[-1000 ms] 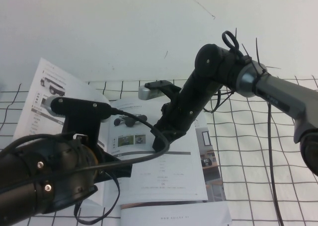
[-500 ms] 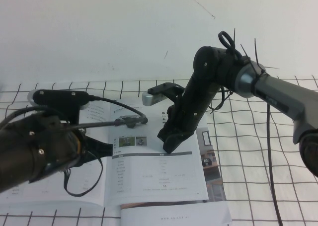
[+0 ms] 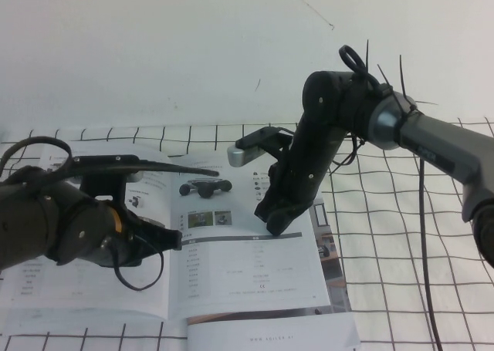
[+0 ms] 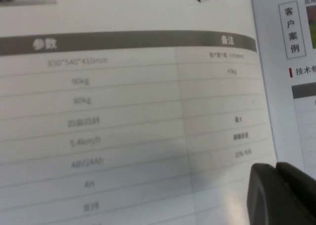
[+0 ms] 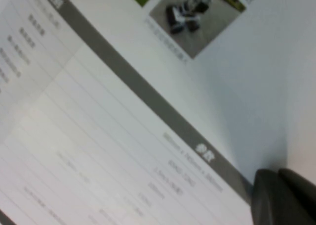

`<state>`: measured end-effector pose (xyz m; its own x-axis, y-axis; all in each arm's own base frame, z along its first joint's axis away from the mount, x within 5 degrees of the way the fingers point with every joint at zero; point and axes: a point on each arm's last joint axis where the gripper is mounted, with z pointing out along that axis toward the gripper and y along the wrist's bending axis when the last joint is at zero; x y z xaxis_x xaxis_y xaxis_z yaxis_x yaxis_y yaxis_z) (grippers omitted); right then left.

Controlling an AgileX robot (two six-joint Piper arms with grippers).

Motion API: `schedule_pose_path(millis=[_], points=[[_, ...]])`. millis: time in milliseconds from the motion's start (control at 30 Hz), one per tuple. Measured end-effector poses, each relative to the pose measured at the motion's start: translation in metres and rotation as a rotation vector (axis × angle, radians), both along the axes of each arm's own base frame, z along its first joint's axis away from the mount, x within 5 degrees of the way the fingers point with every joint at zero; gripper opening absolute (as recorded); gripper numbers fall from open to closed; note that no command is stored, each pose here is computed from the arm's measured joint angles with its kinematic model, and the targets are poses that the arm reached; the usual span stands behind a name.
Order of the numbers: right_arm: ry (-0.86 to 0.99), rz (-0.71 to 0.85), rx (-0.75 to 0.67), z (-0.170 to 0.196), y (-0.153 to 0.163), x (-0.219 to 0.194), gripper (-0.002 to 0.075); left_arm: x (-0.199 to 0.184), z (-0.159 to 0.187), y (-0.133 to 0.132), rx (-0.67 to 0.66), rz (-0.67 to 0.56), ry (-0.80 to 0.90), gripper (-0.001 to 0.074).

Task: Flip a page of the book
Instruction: Open the closed book

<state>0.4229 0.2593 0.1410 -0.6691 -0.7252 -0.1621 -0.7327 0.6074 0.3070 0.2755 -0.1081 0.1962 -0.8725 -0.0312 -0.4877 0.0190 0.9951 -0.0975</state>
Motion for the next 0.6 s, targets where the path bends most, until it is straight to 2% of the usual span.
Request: schedule_pose_path(millis=[167,333,500,600], points=[[0.015,-0.001,-0.032,-0.002,-0.006,-0.008,-0.0001,0.01,-0.012,-0.002,-0.026,0.0,-0.023,-0.0003],[0.022,-0.014,-0.025,-0.003,-0.009,-0.012,-0.0001,0.017,-0.012,0.008,-0.028,0.032,-0.051,-0.0002],[0.027,-0.017,-0.024,-0.004,-0.009,-0.013,-0.0001,0.018,-0.02,0.024,0.015,0.09,0.014,-0.0002],[0.027,-0.018,-0.022,-0.004,-0.009,-0.013,-0.0001,0.019,-0.03,0.026,0.047,0.083,0.058,-0.0003]])
